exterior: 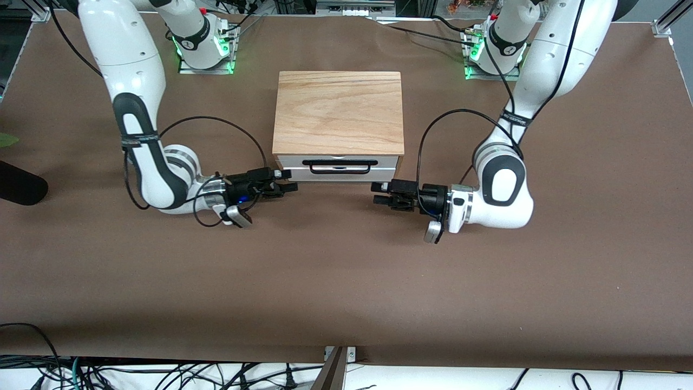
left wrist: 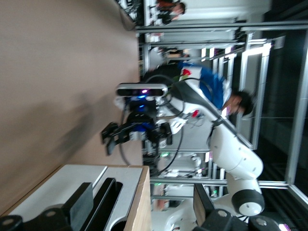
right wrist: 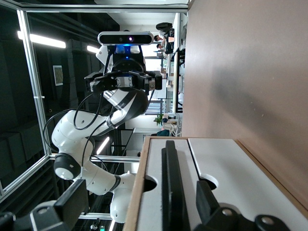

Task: Pull top drawer with both arms simultaneously
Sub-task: 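Close the right gripper and the left gripper on the black handle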

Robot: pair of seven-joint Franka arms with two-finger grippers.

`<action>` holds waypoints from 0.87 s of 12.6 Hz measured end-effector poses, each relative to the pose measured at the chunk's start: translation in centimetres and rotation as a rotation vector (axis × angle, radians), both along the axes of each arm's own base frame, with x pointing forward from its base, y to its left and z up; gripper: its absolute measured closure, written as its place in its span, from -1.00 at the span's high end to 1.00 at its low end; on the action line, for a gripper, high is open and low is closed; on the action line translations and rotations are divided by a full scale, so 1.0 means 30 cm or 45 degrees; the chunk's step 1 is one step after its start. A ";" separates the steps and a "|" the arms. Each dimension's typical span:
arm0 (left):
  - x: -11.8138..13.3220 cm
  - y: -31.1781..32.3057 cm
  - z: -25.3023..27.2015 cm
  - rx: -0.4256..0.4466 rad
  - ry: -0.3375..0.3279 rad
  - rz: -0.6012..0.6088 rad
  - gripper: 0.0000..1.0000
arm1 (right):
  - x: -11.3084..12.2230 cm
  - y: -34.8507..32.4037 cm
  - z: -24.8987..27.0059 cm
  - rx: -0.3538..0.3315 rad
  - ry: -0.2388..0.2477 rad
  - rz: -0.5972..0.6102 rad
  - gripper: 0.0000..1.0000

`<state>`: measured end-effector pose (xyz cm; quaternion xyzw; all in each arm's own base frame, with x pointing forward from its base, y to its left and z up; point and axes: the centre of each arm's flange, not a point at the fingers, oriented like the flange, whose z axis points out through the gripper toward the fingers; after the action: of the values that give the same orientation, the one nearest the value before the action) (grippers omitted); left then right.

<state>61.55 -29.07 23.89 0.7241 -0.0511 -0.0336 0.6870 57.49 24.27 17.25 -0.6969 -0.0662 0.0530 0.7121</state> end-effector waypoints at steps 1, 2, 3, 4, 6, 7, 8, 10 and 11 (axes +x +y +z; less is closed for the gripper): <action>-0.037 -0.014 -0.042 -0.019 -0.008 0.004 0.84 | -0.009 0.018 -0.016 -0.004 0.005 0.002 1.00; -0.067 -0.022 -0.074 -0.022 -0.011 0.000 0.84 | -0.016 0.031 -0.025 -0.007 0.009 0.008 1.00; -0.092 -0.027 -0.101 -0.019 -0.006 -0.008 0.83 | -0.022 0.042 -0.033 -0.013 0.011 0.013 1.00; -0.114 -0.036 -0.121 -0.018 0.004 -0.016 0.81 | -0.028 0.053 -0.037 -0.016 0.013 0.019 1.00; -0.153 -0.066 -0.144 -0.035 0.010 -0.017 0.44 | -0.037 0.077 -0.039 -0.014 0.014 0.023 1.00; -0.172 -0.078 -0.158 -0.042 0.011 -0.017 0.35 | -0.040 0.090 -0.038 -0.010 0.015 0.021 0.98; -0.191 -0.084 -0.173 -0.041 0.014 -0.021 0.35 | -0.042 0.101 -0.038 -0.008 0.016 0.019 0.97; -0.205 -0.085 -0.197 -0.042 0.019 -0.018 0.35 | -0.045 0.107 -0.040 -0.008 0.017 0.019 0.56; -0.206 -0.084 -0.204 -0.041 0.022 -0.016 0.36 | -0.046 0.106 -0.044 -0.009 0.016 0.018 0.30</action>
<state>55.36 -31.58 17.78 0.7122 -0.0504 -0.0432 0.6989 56.11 27.45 15.94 -0.6985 -0.0664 0.0626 0.7098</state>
